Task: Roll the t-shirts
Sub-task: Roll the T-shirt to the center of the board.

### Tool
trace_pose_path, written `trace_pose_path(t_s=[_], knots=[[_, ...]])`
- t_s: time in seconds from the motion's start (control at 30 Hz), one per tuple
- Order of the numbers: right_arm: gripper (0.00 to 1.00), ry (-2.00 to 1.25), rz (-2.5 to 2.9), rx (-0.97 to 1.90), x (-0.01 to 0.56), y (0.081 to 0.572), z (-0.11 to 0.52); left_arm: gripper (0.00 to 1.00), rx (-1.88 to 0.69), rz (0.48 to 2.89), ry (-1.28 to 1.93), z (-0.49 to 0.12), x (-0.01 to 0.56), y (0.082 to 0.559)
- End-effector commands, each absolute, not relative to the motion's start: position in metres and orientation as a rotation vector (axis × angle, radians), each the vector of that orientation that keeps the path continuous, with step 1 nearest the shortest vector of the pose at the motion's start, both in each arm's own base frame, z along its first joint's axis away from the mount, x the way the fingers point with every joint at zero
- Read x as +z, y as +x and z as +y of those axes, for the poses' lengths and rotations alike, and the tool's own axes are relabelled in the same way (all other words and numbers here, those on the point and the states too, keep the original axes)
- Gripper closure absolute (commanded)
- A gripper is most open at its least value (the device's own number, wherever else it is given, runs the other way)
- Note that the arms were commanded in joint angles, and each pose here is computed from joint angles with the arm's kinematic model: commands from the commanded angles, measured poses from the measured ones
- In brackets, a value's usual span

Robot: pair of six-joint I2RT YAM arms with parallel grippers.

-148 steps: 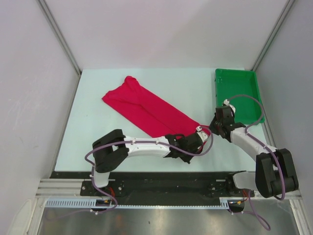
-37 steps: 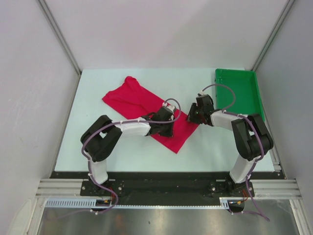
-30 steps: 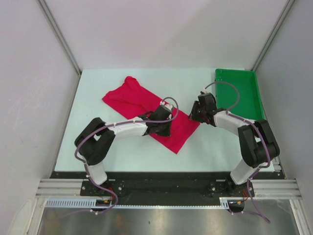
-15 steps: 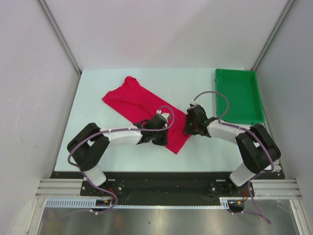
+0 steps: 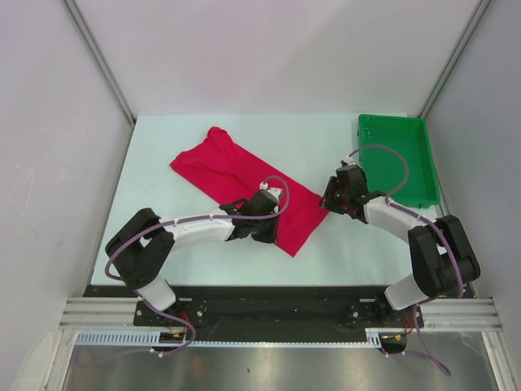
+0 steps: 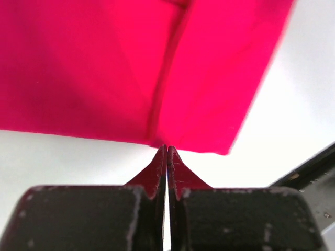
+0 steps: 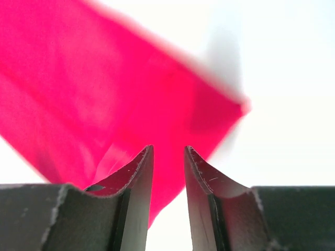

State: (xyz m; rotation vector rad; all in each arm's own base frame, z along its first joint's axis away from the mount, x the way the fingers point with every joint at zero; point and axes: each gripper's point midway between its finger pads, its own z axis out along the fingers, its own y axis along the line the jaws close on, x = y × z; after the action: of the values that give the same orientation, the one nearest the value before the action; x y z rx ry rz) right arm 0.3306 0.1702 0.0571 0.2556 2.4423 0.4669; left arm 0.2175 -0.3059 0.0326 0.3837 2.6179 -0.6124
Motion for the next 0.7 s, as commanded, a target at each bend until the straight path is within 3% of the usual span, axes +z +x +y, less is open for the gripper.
trace_pose_path(t_s=[0.0, 0.33, 0.47, 0.67], knots=[[0.67, 0.290, 2.363, 0.529, 0.069, 0.357, 0.154, 0.98, -0.674, 2.492, 0.441, -0.336, 0.083, 0.234], [0.74, 0.365, 2.439, 0.485, 0.031, 0.360, 0.145, 0.99, -0.840, 2.422, 0.471, -0.408, 0.080, 0.260], [0.75, 0.389, 2.438, 0.449, 0.032, 0.359, 0.136, 1.00, -0.742, 2.476, 0.436, -0.402, 0.046, 0.267], [0.69, 0.289, 2.367, 0.475, 0.061, 0.361, 0.148, 1.00, -0.693, 2.550, 0.416, -0.394, 0.011, 0.261]])
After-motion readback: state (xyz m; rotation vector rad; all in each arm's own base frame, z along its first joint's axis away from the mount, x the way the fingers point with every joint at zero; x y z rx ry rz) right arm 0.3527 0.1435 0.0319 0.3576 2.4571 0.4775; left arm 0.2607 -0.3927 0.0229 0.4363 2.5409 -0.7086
